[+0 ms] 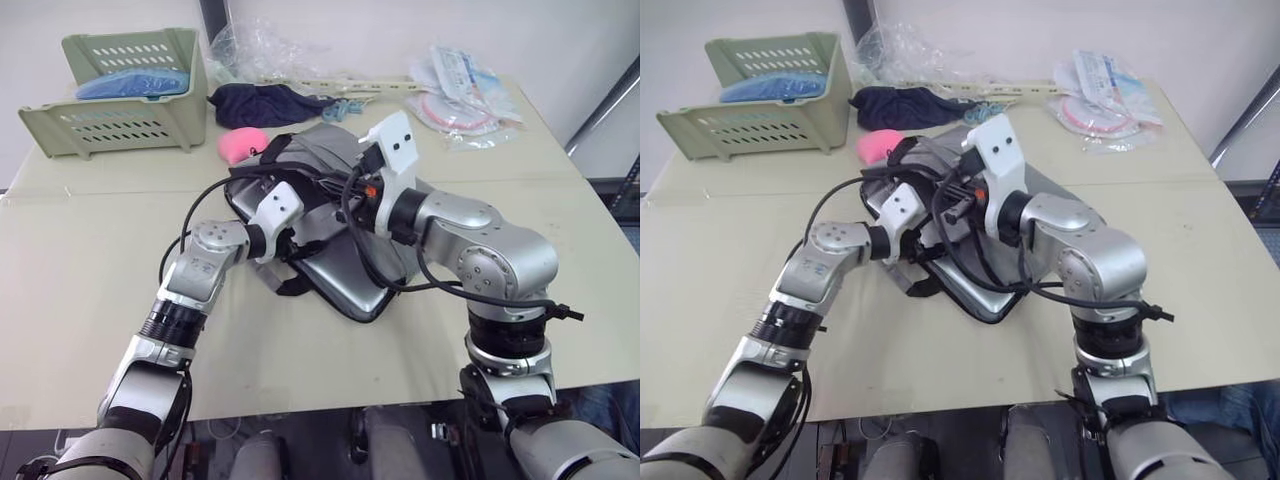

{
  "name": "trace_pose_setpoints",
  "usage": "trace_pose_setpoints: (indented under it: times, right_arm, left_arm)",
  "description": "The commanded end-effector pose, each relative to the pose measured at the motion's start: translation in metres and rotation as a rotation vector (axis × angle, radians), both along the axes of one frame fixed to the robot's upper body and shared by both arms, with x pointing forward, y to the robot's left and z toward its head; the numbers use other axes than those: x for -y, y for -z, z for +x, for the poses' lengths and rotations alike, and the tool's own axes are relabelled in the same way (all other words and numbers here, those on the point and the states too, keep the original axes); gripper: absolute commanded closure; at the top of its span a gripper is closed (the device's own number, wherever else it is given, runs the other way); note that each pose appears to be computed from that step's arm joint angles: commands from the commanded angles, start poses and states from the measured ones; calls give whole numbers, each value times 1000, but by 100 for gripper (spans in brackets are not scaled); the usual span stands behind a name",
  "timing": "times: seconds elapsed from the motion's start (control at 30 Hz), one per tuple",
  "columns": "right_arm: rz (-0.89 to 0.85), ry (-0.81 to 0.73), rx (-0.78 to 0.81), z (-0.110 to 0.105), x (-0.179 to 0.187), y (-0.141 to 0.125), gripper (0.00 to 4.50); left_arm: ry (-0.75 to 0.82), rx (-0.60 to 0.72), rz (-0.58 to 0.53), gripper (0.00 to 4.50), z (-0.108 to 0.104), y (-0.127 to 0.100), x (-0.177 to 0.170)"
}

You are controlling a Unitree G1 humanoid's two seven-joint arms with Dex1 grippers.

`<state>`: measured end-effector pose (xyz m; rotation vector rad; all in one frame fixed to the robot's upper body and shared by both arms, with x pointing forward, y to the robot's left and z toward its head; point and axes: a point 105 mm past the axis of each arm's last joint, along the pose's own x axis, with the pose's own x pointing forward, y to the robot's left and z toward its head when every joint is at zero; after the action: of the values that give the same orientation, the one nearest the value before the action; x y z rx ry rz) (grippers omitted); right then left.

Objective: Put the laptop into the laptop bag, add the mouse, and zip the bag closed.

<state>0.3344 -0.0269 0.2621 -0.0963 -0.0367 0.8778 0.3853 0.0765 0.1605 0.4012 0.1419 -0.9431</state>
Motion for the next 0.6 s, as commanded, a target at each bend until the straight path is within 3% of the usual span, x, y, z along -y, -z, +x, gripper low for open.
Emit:
trace_pose_setpoints:
  times: [0.03,0.6]
  right_arm:
    - [80,-53,124,-16,-7,-35,448]
    - [91,-44,124,-16,-7,-39,448]
  left_arm:
    - [29,-4,-6,162,0,-3,13]
    - [-25,-35,-30,162,12,2,16]
